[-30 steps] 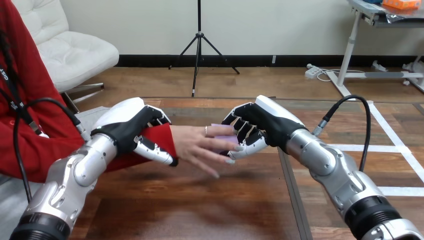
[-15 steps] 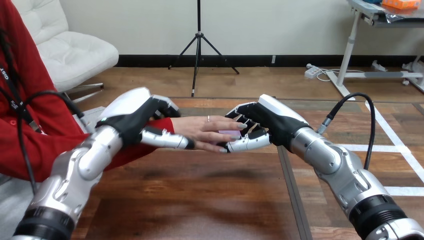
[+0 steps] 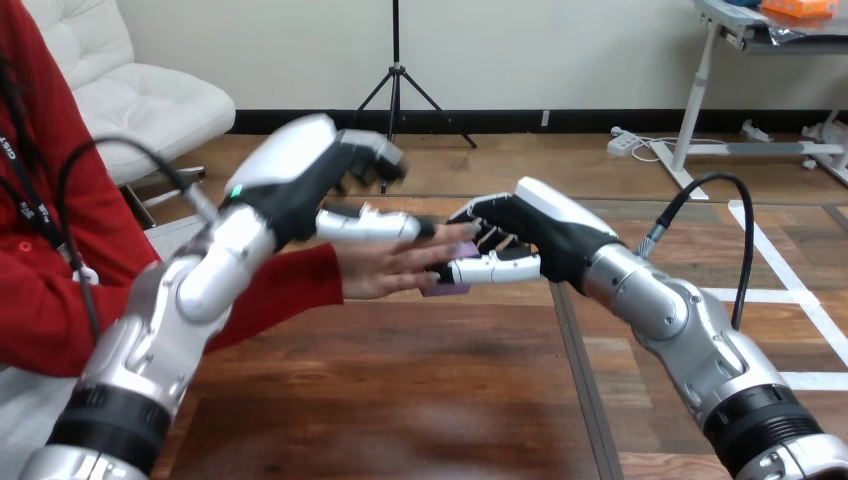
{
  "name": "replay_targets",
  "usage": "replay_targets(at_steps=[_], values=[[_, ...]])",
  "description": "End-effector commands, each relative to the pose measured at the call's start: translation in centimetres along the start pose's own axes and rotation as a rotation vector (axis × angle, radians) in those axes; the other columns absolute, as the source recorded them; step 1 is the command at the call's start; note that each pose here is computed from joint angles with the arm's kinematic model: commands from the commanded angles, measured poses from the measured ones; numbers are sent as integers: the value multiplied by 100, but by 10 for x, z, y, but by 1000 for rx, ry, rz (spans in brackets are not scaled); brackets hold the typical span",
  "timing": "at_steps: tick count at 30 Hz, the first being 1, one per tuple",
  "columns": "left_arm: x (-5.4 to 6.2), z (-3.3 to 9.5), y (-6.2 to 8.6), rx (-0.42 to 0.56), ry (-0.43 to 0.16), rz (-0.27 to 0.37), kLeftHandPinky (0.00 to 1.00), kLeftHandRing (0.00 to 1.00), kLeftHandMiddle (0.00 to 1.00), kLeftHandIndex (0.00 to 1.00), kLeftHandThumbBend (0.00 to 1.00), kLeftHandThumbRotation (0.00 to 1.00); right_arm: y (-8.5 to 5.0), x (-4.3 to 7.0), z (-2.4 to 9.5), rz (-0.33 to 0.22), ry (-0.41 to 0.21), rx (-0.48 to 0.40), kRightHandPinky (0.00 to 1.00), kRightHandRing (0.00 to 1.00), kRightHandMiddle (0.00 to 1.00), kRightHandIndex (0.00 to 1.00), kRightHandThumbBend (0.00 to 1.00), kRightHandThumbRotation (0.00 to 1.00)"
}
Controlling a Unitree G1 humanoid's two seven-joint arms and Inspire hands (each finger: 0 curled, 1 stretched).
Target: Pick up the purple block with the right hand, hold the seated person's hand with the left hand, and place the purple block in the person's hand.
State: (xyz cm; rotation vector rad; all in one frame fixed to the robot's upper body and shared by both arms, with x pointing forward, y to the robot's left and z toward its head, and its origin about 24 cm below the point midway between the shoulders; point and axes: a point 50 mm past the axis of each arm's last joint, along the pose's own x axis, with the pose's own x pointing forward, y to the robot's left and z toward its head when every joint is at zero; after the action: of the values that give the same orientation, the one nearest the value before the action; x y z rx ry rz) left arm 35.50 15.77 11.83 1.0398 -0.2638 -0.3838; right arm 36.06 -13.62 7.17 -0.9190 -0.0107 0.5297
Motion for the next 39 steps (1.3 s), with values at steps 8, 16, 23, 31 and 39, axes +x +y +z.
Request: replay_targets(at_steps=[8, 16, 23, 31, 39], values=[[5, 66, 79, 46, -330, 290, 68, 79, 80, 79, 87, 66, -38, -3, 37, -94, -186, -70, 63, 71, 74, 77, 98, 82], [-3, 60, 72, -5, -320, 256, 70, 83, 85, 83, 97, 70, -38, -7, 29, -81, -179, -59, 67, 76, 79, 80, 100, 83], [-10, 55, 66, -23, -313, 235, 68, 82, 84, 85, 100, 73, -38, -11, 21, -74, -172, -53, 68, 77, 80, 83, 100, 83], [-19, 44, 55, -57, -301, 235, 65, 80, 83, 84, 100, 74, -36, -17, 11, -74, -167, -47, 66, 78, 82, 86, 100, 85], [-30, 31, 40, -98, -268, 266, 63, 79, 81, 82, 100, 83, -34, -26, 1, -91, -170, -16, 67, 80, 84, 88, 100, 90]])
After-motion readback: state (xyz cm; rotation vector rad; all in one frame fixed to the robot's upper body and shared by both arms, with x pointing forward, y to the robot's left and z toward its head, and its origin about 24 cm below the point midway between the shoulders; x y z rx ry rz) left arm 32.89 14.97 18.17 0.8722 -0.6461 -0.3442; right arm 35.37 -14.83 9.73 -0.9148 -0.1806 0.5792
